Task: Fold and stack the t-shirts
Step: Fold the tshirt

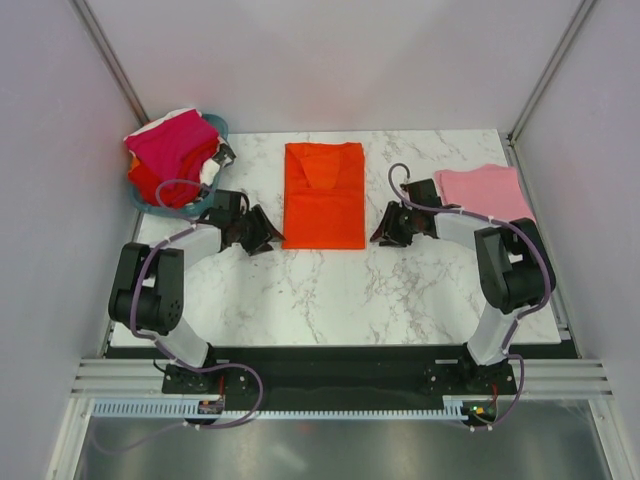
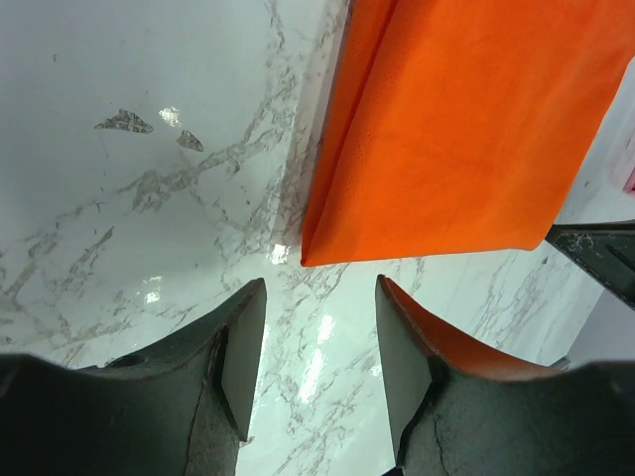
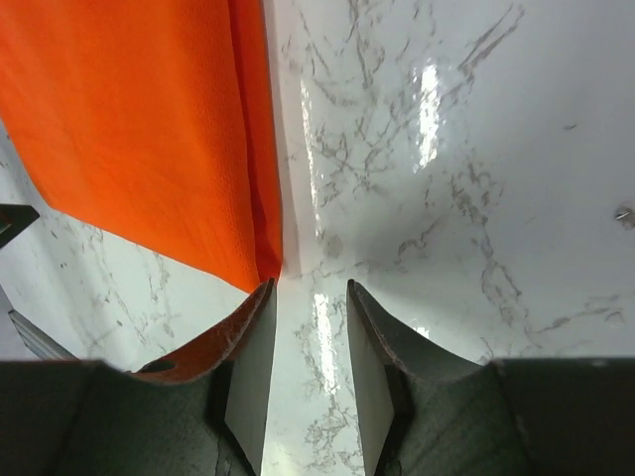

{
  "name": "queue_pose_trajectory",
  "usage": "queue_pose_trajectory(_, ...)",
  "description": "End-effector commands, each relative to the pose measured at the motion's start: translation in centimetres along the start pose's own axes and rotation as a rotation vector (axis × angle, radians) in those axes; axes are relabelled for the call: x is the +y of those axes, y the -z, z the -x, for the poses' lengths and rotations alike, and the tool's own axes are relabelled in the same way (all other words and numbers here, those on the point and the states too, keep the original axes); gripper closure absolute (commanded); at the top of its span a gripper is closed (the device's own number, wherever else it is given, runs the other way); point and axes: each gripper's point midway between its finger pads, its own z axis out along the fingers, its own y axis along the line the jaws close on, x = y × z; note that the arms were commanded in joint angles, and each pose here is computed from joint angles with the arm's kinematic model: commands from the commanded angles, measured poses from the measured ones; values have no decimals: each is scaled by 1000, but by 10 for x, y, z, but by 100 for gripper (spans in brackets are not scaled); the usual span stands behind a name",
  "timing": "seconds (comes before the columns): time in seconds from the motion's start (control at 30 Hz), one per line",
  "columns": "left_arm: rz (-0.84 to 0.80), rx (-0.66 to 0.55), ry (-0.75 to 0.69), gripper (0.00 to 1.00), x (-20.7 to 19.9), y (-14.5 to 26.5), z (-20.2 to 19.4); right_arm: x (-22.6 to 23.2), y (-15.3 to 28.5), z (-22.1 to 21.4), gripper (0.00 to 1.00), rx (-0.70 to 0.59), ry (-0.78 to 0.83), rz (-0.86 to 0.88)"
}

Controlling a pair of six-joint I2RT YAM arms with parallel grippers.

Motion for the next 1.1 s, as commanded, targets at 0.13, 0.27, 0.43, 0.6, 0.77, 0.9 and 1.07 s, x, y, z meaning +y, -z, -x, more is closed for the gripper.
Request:
queue_pose_trajectory(0.13, -73, -27, -76, 49, -8, -4, 3, 27, 1, -7, 59, -15, 58, 144)
queue_pose_trajectory(0.27, -71, -19, -75, 51, -6, -9, 2, 29, -2, -7, 57, -11, 59, 153)
queue_pose_trajectory(0.43, -65, -5, -62, 53, -3, -13, -1, 29, -9, -12, 58, 10, 58, 153)
queue_pose_trajectory(0.6, -56, -4, -60, 54, 1, -15, -2, 24, -18, -18, 63, 34, 49, 138)
queue_pose_trajectory(0.77, -51, 11, -54, 55, 4, -18, -5, 26, -25, -24, 71, 59, 54, 140)
queue_pose_trajectory(0.9, -51, 20, -51, 56, 6, -21, -7, 24, -28, -25, 89, 62, 50, 134)
queue_pose_trajectory(1.07, -53, 33, -44, 58, 7, -25, -10, 24, -28, -24, 97, 61, 46, 134)
